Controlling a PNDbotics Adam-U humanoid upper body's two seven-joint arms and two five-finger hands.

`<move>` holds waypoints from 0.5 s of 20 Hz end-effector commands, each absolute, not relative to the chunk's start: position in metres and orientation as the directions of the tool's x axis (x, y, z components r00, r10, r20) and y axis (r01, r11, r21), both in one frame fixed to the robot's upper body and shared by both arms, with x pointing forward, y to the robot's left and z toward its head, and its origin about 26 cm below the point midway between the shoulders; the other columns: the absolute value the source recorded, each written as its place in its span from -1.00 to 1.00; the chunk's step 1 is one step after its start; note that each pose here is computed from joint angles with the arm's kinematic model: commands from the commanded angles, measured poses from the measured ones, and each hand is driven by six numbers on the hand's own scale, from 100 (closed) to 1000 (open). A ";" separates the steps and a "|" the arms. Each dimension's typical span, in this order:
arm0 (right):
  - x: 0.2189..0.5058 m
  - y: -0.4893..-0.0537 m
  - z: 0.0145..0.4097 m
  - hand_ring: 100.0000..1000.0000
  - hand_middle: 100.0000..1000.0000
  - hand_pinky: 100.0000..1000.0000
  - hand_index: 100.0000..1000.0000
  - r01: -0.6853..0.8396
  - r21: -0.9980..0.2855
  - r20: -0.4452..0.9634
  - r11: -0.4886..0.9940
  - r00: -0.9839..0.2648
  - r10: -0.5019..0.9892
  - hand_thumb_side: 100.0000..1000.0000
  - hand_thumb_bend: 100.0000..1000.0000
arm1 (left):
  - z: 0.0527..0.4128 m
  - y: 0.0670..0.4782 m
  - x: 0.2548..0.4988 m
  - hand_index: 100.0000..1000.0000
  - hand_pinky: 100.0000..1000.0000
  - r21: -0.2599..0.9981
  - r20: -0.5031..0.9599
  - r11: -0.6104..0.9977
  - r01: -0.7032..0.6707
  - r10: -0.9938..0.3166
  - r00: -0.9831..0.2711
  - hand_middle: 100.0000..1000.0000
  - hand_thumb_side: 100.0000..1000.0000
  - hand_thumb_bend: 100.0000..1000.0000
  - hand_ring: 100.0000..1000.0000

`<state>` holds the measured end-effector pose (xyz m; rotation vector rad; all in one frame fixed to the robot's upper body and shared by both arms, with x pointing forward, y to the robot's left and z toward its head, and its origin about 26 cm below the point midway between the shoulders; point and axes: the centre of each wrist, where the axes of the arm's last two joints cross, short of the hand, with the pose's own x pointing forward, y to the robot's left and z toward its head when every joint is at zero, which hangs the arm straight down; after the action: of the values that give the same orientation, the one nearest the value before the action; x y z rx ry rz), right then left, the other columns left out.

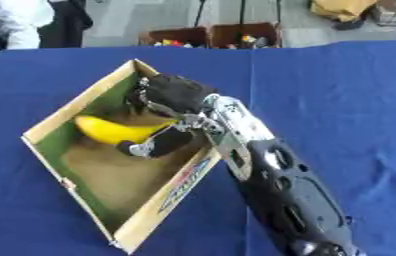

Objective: Pick up objects on the table and place them in the box.

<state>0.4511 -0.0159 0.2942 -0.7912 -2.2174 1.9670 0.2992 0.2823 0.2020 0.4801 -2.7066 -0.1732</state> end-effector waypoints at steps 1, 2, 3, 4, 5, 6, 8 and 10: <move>0.446 -0.008 0.296 0.25 0.02 0.04 0.44 0.326 -0.944 -0.278 0.057 -0.874 0.399 0.12 -0.08 | 0.208 0.282 0.296 0.74 0.30 0.188 0.329 0.934 -0.303 -0.351 -0.877 0.64 0.70 -1.00 0.37; 0.446 -0.008 0.297 0.25 0.02 0.04 0.44 0.327 -0.943 -0.277 0.060 -0.874 0.398 0.12 -0.08 | 0.208 0.282 0.296 0.74 0.30 0.188 0.329 0.934 -0.303 -0.351 -0.876 0.64 0.70 -1.00 0.37; 0.445 -0.009 0.298 0.23 -0.01 0.03 0.42 0.327 -0.942 -0.275 0.068 -0.875 0.398 0.13 -0.08 | 0.208 0.282 0.296 0.74 0.30 0.188 0.330 0.934 -0.304 -0.351 -0.876 0.64 0.70 -1.00 0.37; 0.445 -0.009 0.299 0.23 -0.02 0.03 0.42 0.328 -0.941 -0.272 0.080 -0.876 0.399 0.13 -0.08 | 0.208 0.282 0.296 0.74 0.30 0.188 0.331 0.934 -0.304 -0.351 -0.876 0.64 0.70 -1.00 0.37; 0.444 -0.009 0.301 0.22 -0.03 0.03 0.41 0.329 -0.940 -0.268 0.092 -0.877 0.400 0.13 -0.08 | 0.208 0.282 0.296 0.74 0.30 0.188 0.331 0.934 -0.304 -0.352 -0.876 0.64 0.70 -1.00 0.37; 0.443 -0.009 0.302 0.21 -0.04 0.03 0.41 0.331 -0.938 -0.265 0.104 -0.877 0.400 0.13 -0.07 | 0.208 0.282 0.296 0.74 0.30 0.188 0.331 0.934 -0.304 -0.352 -0.876 0.64 0.70 -1.00 0.37; 0.441 -0.010 0.306 0.20 -0.06 0.03 0.40 0.332 -0.934 -0.256 0.133 -0.880 0.401 0.14 -0.07 | 0.208 0.282 0.296 0.74 0.30 0.188 0.331 0.934 -0.305 -0.352 -0.875 0.64 0.70 -1.00 0.37; 0.437 -0.010 0.311 0.19 -0.08 0.03 0.39 0.334 -0.928 -0.245 0.167 -0.883 0.400 0.16 -0.05 | 0.208 0.282 0.296 0.74 0.30 0.188 0.333 0.934 -0.305 -0.353 -0.875 0.64 0.70 -1.00 0.37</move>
<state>0.4454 -0.0166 0.2970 -0.7468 -2.2861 1.8874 0.2992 0.2823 0.2020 0.4807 -2.7031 -0.1755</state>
